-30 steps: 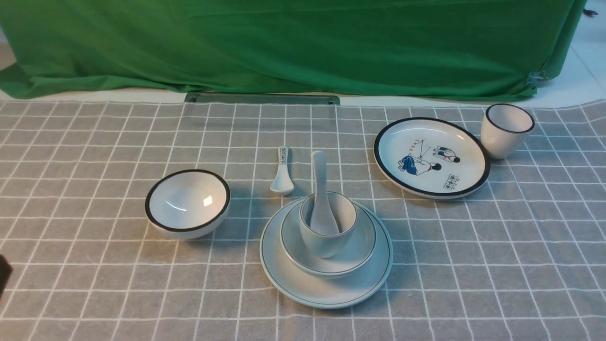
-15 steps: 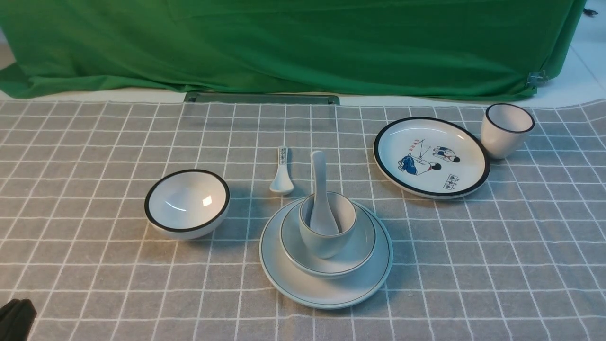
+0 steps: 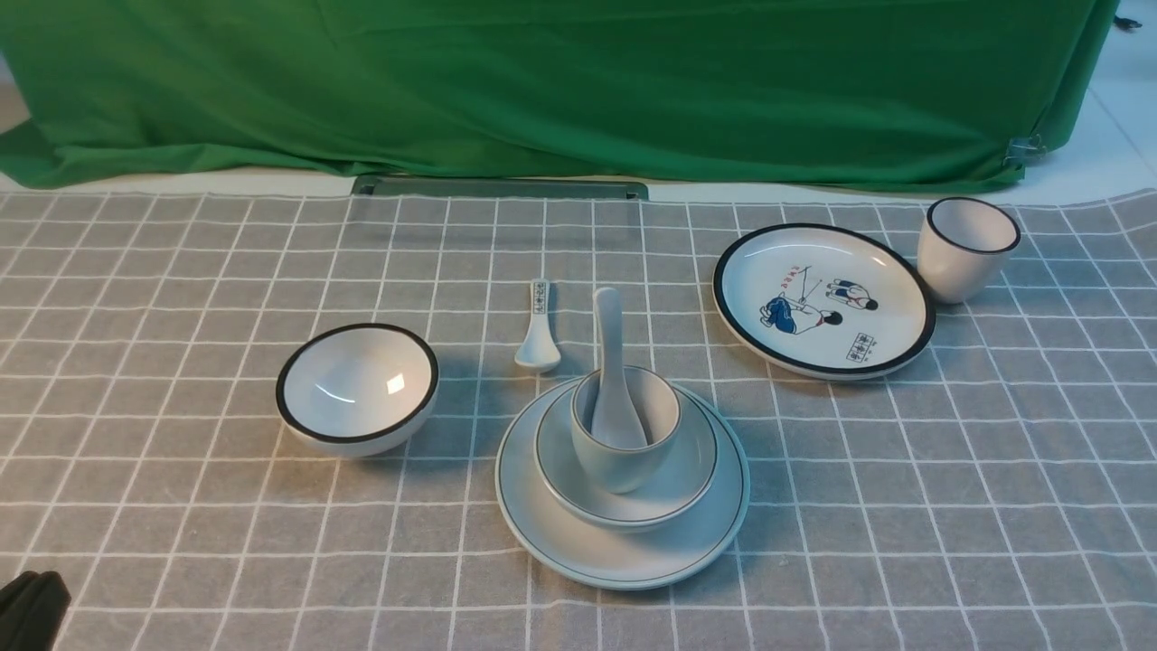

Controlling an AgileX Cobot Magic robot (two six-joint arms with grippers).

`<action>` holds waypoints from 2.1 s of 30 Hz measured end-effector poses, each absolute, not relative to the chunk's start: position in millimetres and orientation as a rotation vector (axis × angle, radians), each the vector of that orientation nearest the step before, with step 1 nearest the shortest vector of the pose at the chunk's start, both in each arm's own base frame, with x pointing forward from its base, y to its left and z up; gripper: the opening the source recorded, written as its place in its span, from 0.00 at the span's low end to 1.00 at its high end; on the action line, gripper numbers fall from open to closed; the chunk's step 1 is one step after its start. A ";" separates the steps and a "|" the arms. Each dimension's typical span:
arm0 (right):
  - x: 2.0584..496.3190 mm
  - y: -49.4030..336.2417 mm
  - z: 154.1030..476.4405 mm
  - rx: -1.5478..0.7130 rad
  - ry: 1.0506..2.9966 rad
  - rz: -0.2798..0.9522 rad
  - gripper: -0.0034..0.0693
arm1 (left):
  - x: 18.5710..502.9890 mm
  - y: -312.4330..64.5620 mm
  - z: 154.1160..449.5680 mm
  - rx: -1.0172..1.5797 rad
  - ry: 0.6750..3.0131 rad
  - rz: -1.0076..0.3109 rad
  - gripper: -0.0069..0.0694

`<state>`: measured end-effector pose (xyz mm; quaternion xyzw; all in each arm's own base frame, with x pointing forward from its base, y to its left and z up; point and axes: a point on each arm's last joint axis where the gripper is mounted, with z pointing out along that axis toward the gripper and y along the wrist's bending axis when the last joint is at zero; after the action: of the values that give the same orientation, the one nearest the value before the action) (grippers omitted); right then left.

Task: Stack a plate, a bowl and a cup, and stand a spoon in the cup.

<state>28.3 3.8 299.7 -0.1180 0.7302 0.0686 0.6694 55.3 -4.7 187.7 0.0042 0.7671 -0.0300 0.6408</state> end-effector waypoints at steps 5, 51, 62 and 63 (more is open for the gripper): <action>28.3 3.8 299.7 -0.269 1.646 0.152 0.28 | 55.3 -4.7 187.7 0.010 1.749 -0.068 0.11; 52.0 -4.0 174.4 -0.146 1.896 -0.160 0.36 | 55.2 -4.7 187.5 0.013 1.752 -0.065 0.11; 52.0 -4.0 174.4 -0.146 1.896 -0.160 0.37 | 55.2 -4.7 187.5 0.013 1.752 -0.065 0.11; 52.0 -4.0 174.4 -0.146 1.896 -0.160 0.37 | 55.2 -4.7 187.5 0.013 1.752 -0.065 0.11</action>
<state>52.0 -4.0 174.4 -0.0625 0.8106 -0.0684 0.5783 55.2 -4.7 187.5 0.0055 0.7679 -0.0287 0.6399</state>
